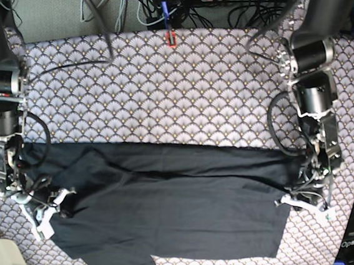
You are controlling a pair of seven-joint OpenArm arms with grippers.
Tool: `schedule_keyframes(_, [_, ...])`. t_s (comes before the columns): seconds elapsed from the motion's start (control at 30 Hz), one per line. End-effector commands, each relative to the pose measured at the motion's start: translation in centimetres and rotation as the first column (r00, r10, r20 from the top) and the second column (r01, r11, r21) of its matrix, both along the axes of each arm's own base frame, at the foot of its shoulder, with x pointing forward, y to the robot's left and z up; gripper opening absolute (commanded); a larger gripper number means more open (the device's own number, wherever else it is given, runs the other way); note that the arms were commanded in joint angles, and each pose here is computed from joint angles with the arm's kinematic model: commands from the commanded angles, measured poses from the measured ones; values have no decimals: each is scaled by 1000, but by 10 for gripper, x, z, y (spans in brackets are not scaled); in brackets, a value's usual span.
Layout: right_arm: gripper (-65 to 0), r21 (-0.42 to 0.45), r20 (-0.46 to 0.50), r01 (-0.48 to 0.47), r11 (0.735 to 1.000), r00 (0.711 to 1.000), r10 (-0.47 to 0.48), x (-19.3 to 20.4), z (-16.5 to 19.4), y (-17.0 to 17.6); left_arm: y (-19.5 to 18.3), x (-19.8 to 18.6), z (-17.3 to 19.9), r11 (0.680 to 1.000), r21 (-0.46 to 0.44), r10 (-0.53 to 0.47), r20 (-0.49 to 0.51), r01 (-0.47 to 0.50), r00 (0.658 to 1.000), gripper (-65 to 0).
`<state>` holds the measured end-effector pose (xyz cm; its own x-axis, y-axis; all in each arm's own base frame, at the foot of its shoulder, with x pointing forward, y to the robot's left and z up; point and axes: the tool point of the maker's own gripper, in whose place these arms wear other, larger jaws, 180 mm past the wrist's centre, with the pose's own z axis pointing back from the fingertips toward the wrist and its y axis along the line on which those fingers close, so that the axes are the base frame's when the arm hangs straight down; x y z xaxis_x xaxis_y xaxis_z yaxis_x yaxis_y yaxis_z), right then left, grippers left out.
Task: Fold the T-shirt properly
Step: 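Lift the shoulders and pull both grippers toward the hem, then lower the held shoulder edge onto the shirt's middle and release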
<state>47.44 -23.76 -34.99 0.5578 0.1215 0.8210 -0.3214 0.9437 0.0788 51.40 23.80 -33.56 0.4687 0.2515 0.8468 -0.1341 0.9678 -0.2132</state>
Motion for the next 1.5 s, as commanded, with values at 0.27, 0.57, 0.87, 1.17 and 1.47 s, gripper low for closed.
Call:
schedule_keyframes(0.27, [-419,-1,65,10,1000,998,-10,12,24,-9,14,4,18,1000,28,13,57,-15,998,-354])
schedule_keyframes(0.57, [-414,-58,19,50,997,999,-49,-12,9,-49,11,-22,13,998,66,-6,80,1,997,-329])
schedule_keyframes(0.87, [-422,-139,-105,75,987,990,-90,-66,-34,-92,8,-83,-12,992,125,-38,7,37,999,-327])
schedule_keyframes(1.17, [-335,-134,-128,142,981,979,-159,-97,-49,-116,9,-103,-19,988,147,-45,-11,46,999,-326])
schedule_keyframes(1.47, [-212,-185,-72,108,977,990,-123,-119,-37,-111,10,-102,-20,988,144,-44,-15,45,999,-326])
